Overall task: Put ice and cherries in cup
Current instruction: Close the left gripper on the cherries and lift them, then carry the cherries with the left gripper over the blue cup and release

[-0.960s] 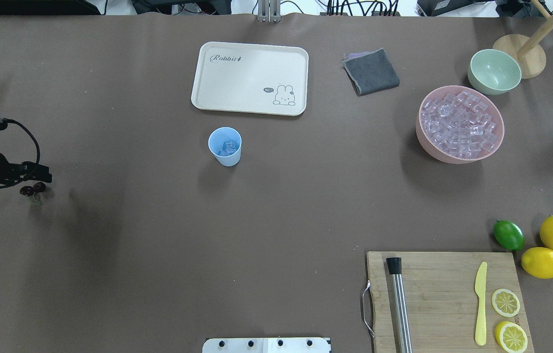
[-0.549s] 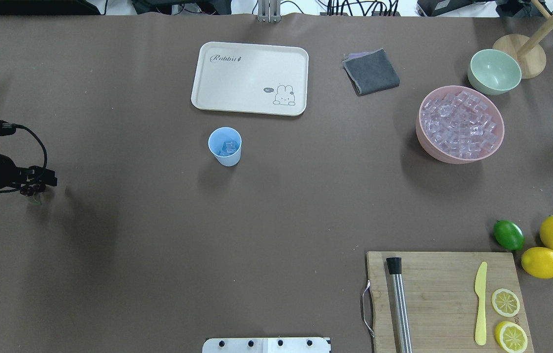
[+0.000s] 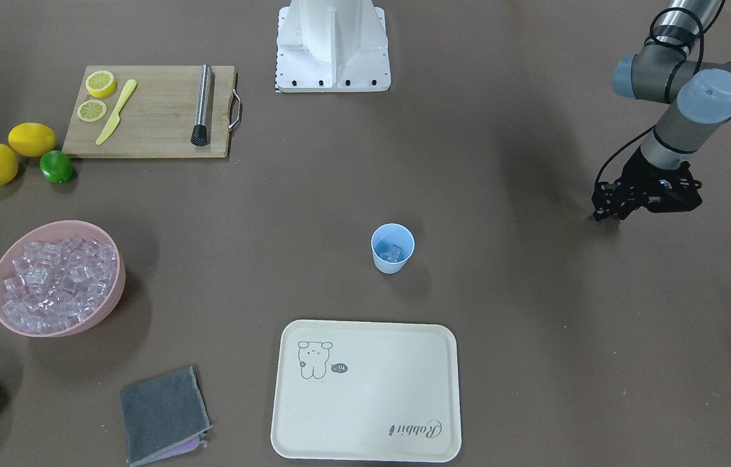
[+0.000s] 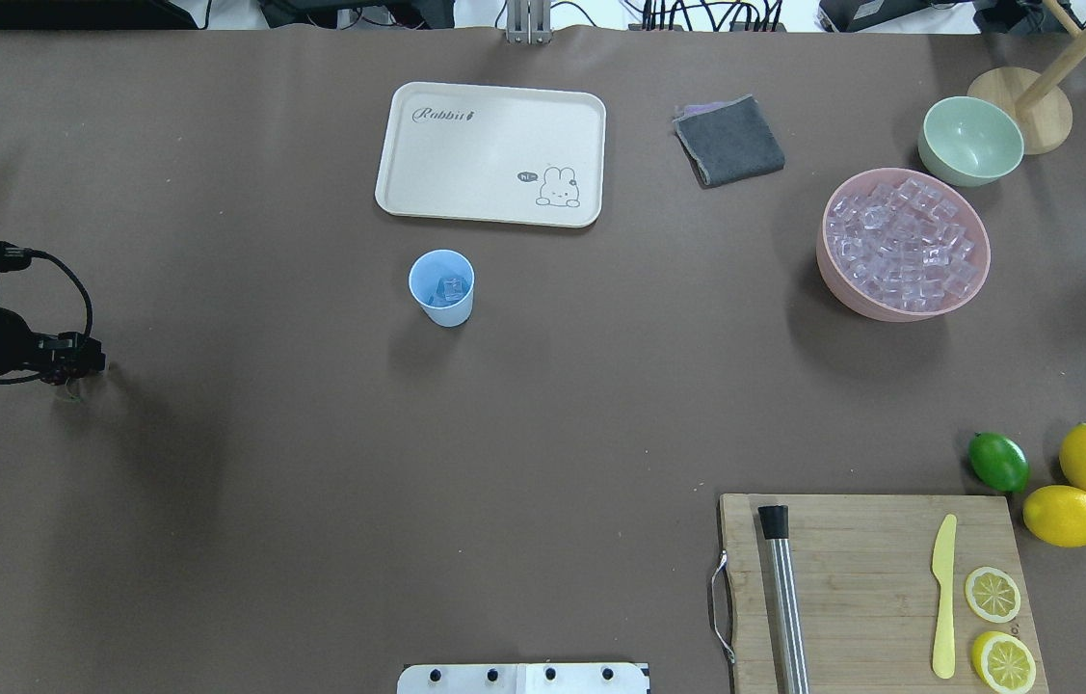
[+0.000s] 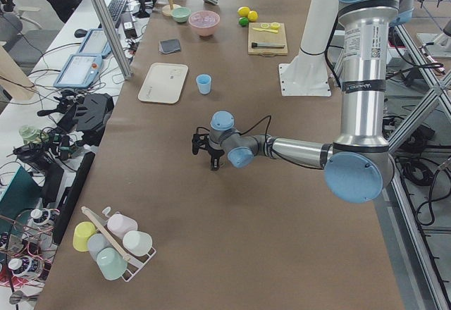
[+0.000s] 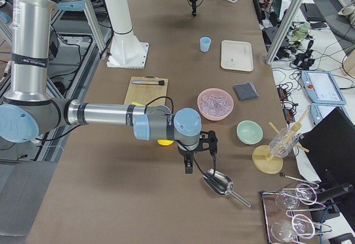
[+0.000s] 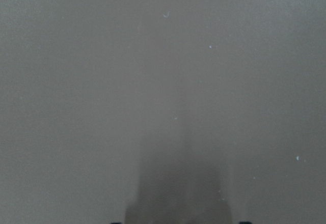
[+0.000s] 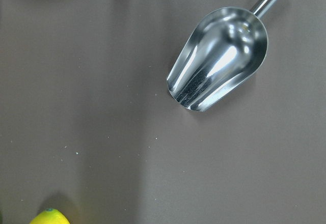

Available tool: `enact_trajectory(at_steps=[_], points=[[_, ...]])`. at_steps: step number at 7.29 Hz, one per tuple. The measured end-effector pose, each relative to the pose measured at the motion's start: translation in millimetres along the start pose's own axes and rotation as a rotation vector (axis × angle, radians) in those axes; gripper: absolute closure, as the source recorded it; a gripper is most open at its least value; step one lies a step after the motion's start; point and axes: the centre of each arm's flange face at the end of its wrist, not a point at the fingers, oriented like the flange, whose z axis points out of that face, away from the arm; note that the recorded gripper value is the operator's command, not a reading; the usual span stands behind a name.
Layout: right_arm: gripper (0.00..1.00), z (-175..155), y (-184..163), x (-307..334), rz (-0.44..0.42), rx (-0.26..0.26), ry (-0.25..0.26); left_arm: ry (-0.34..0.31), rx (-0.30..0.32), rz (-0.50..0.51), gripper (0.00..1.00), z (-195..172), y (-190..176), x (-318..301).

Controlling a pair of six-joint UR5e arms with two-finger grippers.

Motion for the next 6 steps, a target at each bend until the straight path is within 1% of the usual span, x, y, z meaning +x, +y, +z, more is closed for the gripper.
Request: enact_trajectory(at_steps=[3, 4, 6], points=[[0.00, -2.0, -2.3, -2.1, -0.004, 0.005, -0.001, 0.016, 0.005, 0.007, 0.68, -10.2, -4.3, 14.4], [0.00, -2.3, -2.5, -2.4, -0.005, 0.005, -0.001, 0.015, 0.004, 0.002, 0.68, -19.1, -18.2, 40.7], [0.00, -2.6, -2.6, -2.7, -0.005, 0.006, -0.002, -0.030, -0.007, -0.042, 0.69, -46.6, -77.5, 144.5]])
